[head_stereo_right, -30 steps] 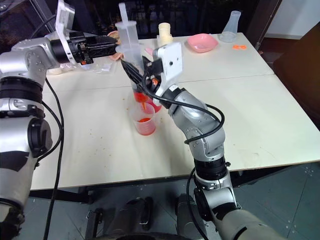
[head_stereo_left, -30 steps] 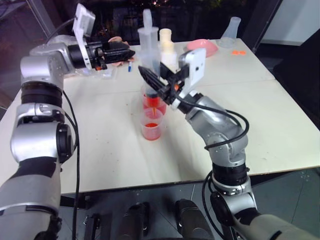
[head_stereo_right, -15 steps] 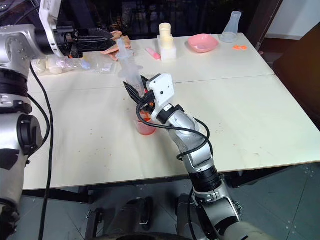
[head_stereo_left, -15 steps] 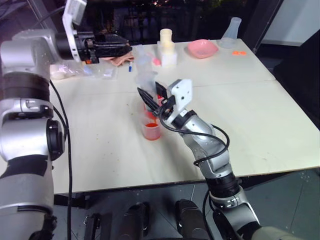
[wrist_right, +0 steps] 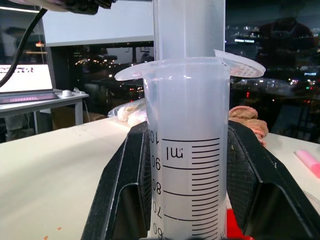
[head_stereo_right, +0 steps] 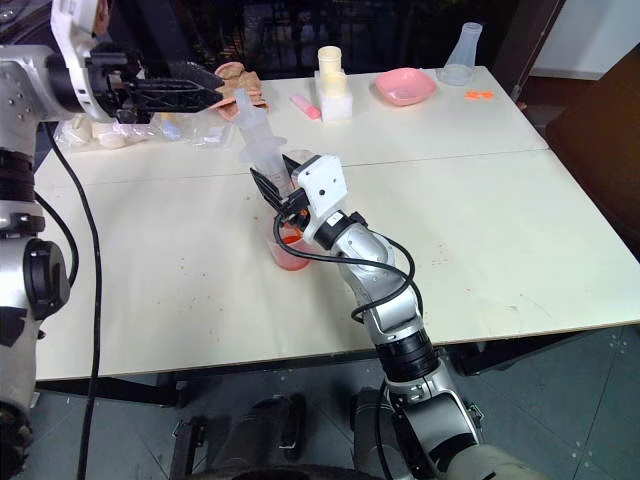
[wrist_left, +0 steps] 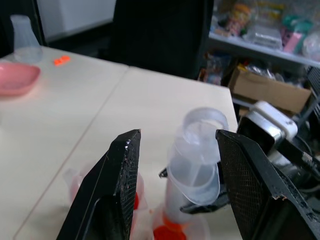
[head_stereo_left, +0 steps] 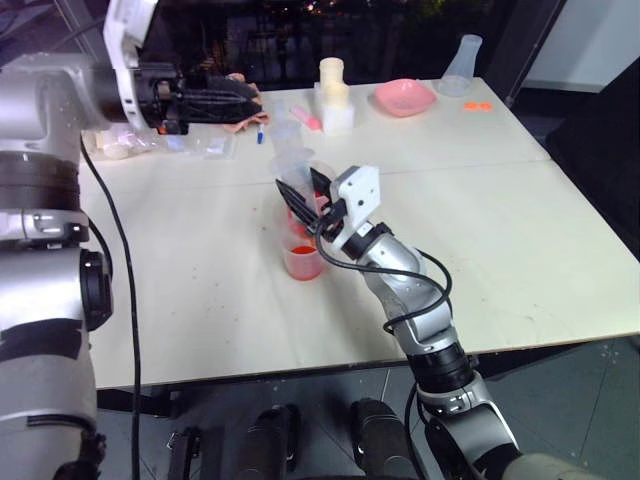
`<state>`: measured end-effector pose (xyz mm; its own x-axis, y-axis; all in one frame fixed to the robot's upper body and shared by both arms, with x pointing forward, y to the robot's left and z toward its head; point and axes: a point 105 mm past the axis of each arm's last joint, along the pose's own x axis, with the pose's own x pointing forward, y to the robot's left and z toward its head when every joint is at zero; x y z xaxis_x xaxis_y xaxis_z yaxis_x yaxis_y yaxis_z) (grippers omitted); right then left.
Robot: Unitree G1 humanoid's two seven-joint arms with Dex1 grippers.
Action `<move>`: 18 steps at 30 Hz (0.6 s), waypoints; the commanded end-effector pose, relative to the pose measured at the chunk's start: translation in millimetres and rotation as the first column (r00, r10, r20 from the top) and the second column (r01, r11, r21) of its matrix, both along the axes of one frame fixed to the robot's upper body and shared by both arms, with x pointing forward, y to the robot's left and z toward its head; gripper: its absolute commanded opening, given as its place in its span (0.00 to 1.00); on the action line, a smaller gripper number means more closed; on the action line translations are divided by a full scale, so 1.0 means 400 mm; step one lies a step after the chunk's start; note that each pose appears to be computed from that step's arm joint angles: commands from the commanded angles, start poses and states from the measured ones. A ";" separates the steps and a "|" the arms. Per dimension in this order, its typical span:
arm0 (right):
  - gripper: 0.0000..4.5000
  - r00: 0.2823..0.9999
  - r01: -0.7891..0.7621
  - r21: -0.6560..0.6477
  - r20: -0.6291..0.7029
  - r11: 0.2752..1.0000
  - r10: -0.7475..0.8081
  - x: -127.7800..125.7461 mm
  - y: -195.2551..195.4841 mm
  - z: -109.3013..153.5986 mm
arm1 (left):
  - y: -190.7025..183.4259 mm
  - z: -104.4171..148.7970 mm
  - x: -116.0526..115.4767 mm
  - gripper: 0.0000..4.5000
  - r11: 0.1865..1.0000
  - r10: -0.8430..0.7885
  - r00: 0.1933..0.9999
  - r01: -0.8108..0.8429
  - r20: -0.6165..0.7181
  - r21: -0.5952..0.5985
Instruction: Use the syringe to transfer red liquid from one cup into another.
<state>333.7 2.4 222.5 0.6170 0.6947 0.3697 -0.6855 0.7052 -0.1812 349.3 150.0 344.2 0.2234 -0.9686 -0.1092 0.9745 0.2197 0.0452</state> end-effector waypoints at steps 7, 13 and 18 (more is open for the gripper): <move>0.30 0.996 -0.025 0.026 0.092 0.999 0.022 -0.020 -0.002 0.064 | -0.019 0.020 -0.009 0.56 1.000 -0.023 0.998 0.024 0.063 -0.005; 0.30 0.995 -0.034 0.016 0.099 0.999 0.032 -0.023 0.000 0.069 | -0.049 0.012 -0.006 0.56 0.998 -0.056 0.997 0.058 0.060 -0.018; 0.30 0.994 -0.037 0.016 0.105 0.999 0.035 -0.024 0.002 0.075 | -0.070 -0.003 0.004 0.56 0.997 -0.071 0.996 0.072 0.058 -0.024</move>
